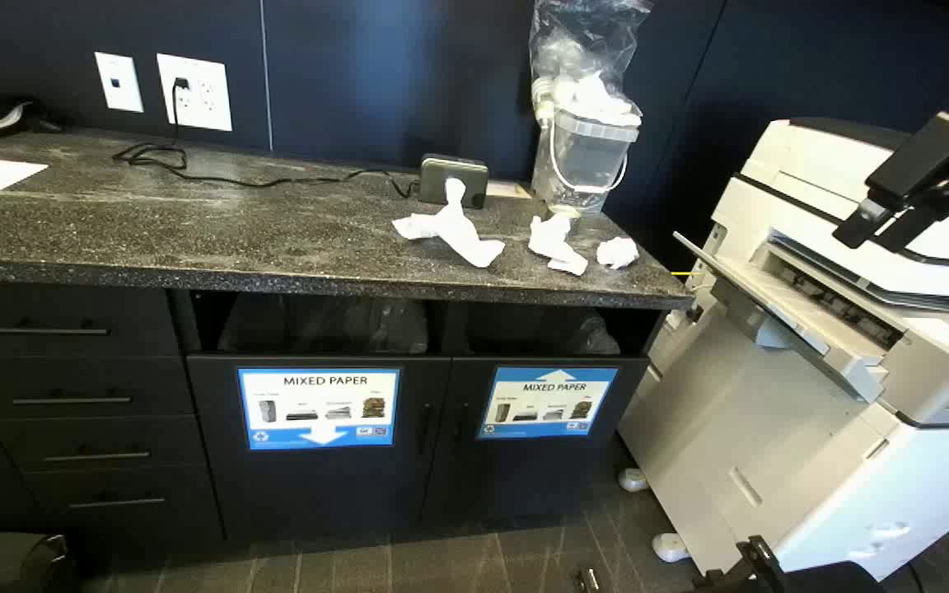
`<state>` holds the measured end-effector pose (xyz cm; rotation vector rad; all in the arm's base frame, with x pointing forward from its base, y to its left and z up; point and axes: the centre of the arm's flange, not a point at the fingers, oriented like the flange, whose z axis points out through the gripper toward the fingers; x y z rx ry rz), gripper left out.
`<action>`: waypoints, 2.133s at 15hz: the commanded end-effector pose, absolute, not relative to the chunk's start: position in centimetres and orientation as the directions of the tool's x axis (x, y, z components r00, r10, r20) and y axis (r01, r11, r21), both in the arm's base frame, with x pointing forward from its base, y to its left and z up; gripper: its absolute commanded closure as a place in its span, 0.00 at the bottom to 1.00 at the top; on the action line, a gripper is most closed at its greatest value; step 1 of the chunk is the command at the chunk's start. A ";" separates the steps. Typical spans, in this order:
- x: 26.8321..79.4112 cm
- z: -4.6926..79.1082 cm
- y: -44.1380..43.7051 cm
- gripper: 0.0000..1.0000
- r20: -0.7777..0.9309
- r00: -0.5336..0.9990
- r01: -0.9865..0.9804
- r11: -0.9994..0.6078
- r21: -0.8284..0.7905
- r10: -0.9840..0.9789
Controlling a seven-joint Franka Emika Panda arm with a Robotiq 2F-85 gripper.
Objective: Put the tissue in the trash can.
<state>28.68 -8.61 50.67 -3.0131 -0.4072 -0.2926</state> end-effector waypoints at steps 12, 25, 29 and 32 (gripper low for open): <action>31.1 46.4 -4.7 0.00 0.230 0.971 0.080 -0.995 -0.065 0.064; 48.4 33.3 6.3 0.00 0.303 0.819 -0.520 -0.854 0.030 -0.488; 53.8 33.5 7.2 0.00 0.273 0.725 -0.662 -0.749 0.023 -0.633; 57.5 33.5 8.2 0.00 0.262 0.668 -0.723 -0.691 0.008 -0.696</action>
